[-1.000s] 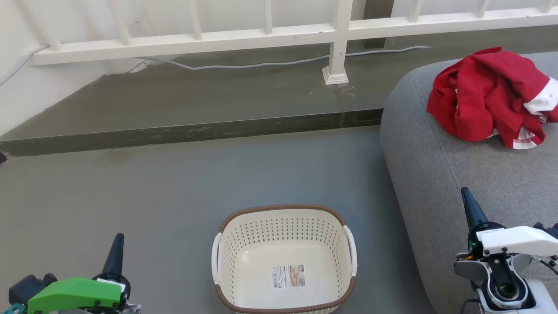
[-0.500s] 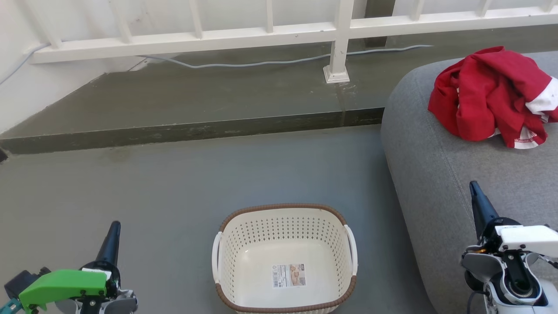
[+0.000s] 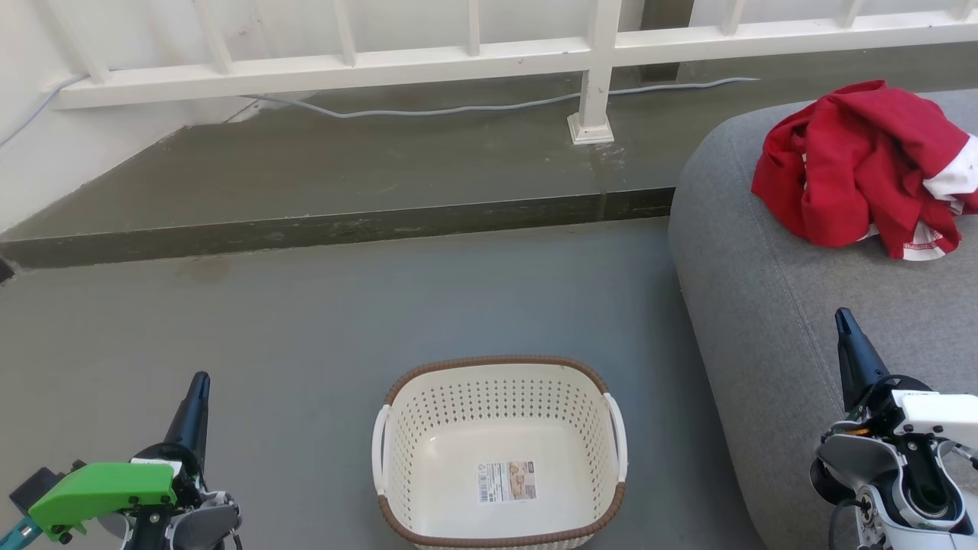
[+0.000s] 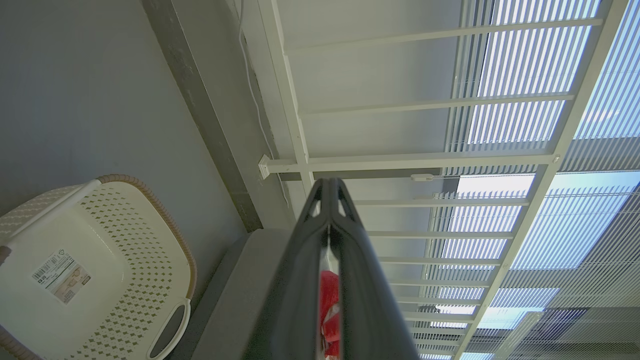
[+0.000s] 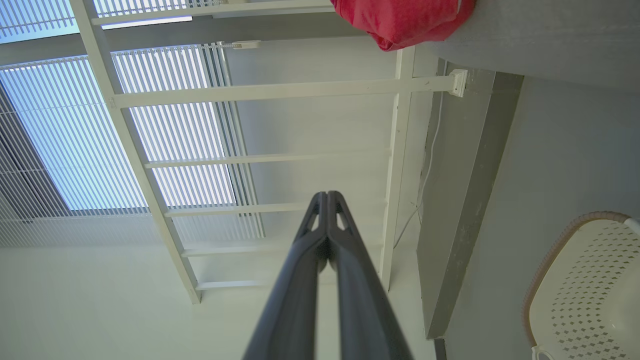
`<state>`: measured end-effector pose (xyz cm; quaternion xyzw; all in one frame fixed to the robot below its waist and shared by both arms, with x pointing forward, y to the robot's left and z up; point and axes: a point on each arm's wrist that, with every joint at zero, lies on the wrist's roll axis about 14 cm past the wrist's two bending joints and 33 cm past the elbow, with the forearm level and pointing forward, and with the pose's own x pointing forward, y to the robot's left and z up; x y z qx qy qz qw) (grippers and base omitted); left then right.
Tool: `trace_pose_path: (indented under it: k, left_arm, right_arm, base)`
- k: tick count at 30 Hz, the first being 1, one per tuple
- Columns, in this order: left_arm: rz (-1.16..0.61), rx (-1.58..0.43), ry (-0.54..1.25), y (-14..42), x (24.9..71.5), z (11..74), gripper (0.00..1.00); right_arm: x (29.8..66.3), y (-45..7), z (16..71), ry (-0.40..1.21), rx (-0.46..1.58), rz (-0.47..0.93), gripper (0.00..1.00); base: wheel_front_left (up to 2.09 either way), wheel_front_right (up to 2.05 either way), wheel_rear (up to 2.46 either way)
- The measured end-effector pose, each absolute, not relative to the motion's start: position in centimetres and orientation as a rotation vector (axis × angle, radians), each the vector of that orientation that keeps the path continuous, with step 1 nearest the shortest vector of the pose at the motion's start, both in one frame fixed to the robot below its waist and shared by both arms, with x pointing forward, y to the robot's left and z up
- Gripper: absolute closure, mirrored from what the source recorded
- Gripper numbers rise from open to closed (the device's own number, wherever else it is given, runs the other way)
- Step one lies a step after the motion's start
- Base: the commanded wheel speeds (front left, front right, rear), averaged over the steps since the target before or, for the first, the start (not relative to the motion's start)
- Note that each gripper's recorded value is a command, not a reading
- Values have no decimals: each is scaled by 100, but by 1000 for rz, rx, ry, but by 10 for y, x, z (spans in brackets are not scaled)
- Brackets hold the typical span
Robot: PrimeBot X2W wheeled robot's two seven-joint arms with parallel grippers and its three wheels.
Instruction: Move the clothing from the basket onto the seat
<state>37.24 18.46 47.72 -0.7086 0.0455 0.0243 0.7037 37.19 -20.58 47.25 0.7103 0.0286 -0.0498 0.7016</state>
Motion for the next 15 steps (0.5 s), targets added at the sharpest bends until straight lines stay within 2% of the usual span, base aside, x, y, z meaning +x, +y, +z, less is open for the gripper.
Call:
trace_pose_path:
  k: [15]
  left_arm:
    - [60, -1577, 109, 185, 372, 475, 100]
  right_arm:
    - [372, -206, 473, 62, 1581, -110, 100]
  base:
    - [0, 0, 0]
